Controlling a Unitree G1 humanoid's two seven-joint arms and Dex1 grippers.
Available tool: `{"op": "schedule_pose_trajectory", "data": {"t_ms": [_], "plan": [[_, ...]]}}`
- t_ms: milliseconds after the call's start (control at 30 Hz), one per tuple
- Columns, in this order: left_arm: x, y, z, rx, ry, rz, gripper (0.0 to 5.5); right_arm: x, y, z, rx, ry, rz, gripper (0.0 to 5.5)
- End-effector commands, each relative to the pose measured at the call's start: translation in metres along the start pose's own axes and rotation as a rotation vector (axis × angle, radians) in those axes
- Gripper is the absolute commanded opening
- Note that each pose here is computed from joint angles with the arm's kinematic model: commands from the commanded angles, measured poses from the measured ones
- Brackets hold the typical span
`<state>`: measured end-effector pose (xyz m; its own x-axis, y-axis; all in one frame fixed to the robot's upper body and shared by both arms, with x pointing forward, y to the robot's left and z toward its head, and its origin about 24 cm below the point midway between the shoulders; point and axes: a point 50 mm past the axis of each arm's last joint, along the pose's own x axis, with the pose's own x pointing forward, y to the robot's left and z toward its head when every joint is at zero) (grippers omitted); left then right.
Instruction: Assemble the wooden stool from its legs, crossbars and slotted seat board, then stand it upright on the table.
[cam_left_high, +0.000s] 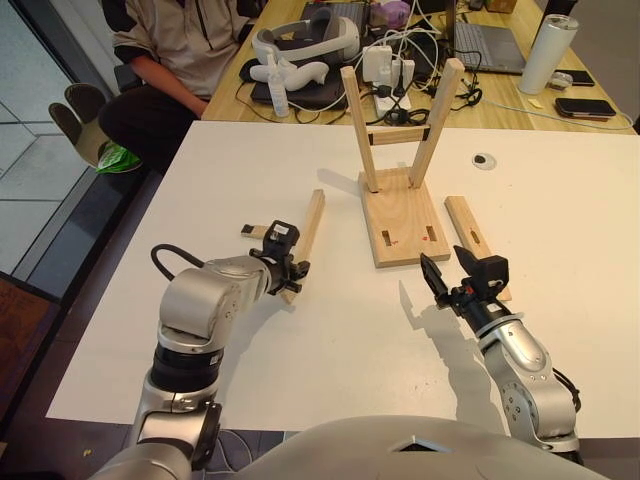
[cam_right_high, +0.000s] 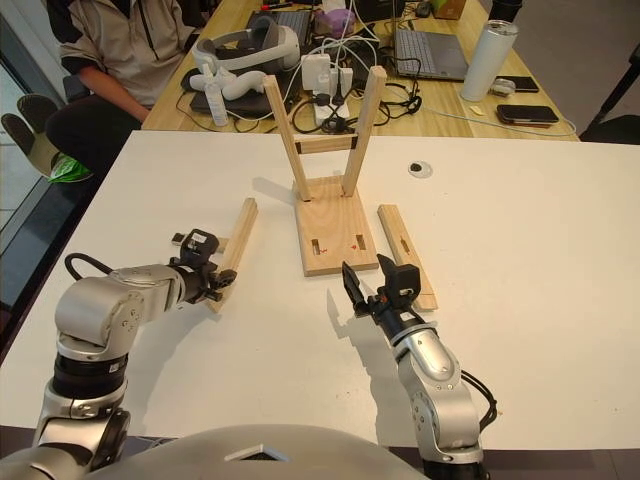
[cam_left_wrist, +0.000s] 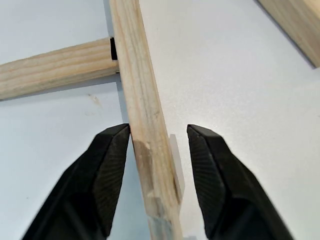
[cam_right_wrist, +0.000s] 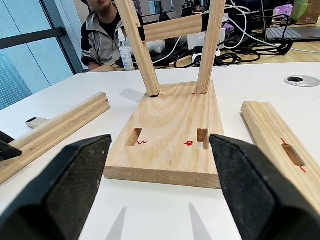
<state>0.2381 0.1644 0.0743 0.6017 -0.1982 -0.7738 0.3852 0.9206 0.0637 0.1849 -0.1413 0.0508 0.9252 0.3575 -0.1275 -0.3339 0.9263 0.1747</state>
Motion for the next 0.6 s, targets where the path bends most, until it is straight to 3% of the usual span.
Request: {"op": "schedule_pose_trajectory", "data": {"t_ms": [33, 167, 367, 600], "plan": [[0.003, 0.005, -0.007, 0.067, 0.017, 0.048, 1.47, 0.003, -0.001, 0.001, -0.005, 0.005, 0.006, 3.66], [0.005, 0.009, -0.012, 0.116, 0.018, 0.074, 1.07, 0.004, -0.001, 0.001, -0.007, 0.006, 0.008, 3.66], [0.005, 0.02, -0.009, 0.187, -0.03, 0.143, 1.02, 0.004, -0.003, 0.001, -0.012, 0.009, 0.007, 3.66], [-0.006, 0.055, 0.016, 0.441, -0.173, 0.446, 1.02, 0.015, -0.015, 0.011, 0.005, -0.009, -0.024, 3.66]]}}
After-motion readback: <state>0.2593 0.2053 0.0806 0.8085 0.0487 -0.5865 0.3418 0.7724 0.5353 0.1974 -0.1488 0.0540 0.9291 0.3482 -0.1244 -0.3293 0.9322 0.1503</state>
